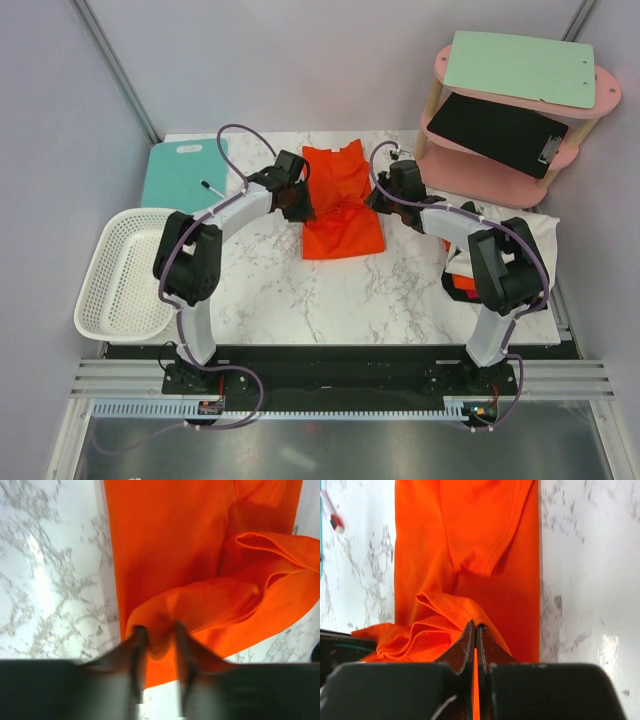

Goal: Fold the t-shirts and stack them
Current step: Fold the tshirt

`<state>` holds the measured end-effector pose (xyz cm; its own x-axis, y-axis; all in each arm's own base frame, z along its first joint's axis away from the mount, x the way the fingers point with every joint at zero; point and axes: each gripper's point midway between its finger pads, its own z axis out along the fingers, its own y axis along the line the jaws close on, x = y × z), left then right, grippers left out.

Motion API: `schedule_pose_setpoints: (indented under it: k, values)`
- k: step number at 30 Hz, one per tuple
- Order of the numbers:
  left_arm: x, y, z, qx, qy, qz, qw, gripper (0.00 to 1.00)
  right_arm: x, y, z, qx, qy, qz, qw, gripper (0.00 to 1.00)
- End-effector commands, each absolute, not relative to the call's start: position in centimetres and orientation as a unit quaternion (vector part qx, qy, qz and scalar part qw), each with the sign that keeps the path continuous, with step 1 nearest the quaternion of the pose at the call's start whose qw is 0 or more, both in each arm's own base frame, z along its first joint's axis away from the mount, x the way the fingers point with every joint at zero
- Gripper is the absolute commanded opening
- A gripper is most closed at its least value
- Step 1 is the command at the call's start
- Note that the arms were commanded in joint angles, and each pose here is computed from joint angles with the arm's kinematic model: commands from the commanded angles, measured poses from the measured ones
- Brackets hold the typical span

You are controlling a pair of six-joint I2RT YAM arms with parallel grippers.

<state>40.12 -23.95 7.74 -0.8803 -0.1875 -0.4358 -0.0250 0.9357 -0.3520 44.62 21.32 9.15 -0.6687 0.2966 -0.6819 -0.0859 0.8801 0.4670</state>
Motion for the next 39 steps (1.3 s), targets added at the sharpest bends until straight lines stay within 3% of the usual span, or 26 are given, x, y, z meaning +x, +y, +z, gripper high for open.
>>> schedule_pose_setpoints:
  k: [1, 2, 3, 5, 6, 7, 14, 17, 28, 31, 34, 35, 37, 39]
  values:
    - [43.1, -23.9, 9.6, -0.024, 0.946, -0.196, 0.257, 0.69, 48.9, 20.4, 12.2, 0.086, 0.859, 0.205, 0.461, 0.11]
    - [43.2, -23.1, 9.3, -0.032, 0.949, -0.178, 0.259, 0.89, 49.1, 20.3, 12.3, 0.084, 0.857, 0.200, 0.467, 0.17]
    - [43.3, -22.8, 9.6, -0.034, 0.948, -0.171, 0.265, 0.99, 49.1, 20.0, 12.9, 0.086, 0.851, 0.199, 0.478, 0.40]
    - [42.8, -21.6, 10.1, -0.041, 0.947, -0.152, 0.279, 1.00, 48.9, 19.1, 13.7, 0.094, 0.841, 0.187, 0.498, 0.65]
    - [42.4, -21.4, 10.5, -0.042, 0.947, -0.149, 0.283, 1.00, 48.1, 18.5, 14.7, 0.096, 0.832, 0.189, 0.513, 0.89]
    - [41.4, -20.8, 9.6, -0.046, 0.951, -0.142, 0.272, 1.00, 47.7, 18.1, 14.9, 0.101, 0.829, 0.183, 0.518, 0.98]
    - [36.5, -20.4, 8.8, -0.055, 0.944, -0.186, 0.266, 1.00, 42.4, 16.8, 12.3, 0.099, 0.859, 0.180, 0.470, 0.98]
    - [34.8, -20.4, 8.4, -0.059, 0.941, -0.204, 0.263, 0.95, 39.6, 16.8, 9.2, 0.101, 0.881, 0.190, 0.421, 0.98]
    - [33.5, -21.5, 5.2, -0.083, 0.935, -0.243, 0.243, 0.88, 35.7, 17.6, 2.9, 0.135, 0.911, 0.215, 0.324, 0.91]
    - [33.5, -22.4, 4.5, -0.080, 0.933, -0.262, 0.235, 0.76, 35.4, 18.0, 2.5, 0.139, 0.910, 0.230, 0.317, 0.89]
    - [33.5, -22.9, 3.6, -0.079, 0.934, -0.266, 0.223, 0.69, 35.0, 18.8, 2.0, 0.135, 0.912, 0.247, 0.299, 0.75]
    - [33.6, -23.0, 3.3, -0.080, 0.935, -0.266, 0.220, 0.61, 34.8, 19.0, 1.8, 0.140, 0.912, 0.253, 0.290, 0.69]
    - [33.7, -23.3, 3.2, -0.079, 0.935, -0.269, 0.218, 0.59, 34.2, 19.6, 1.8, 0.140, 0.913, 0.269, 0.274, 0.67]
    - [33.8, -23.4, 2.8, -0.078, 0.935, -0.269, 0.216, 0.44, 34.0, 20.0, 2.0, 0.142, 0.910, 0.279, 0.271, 0.61]
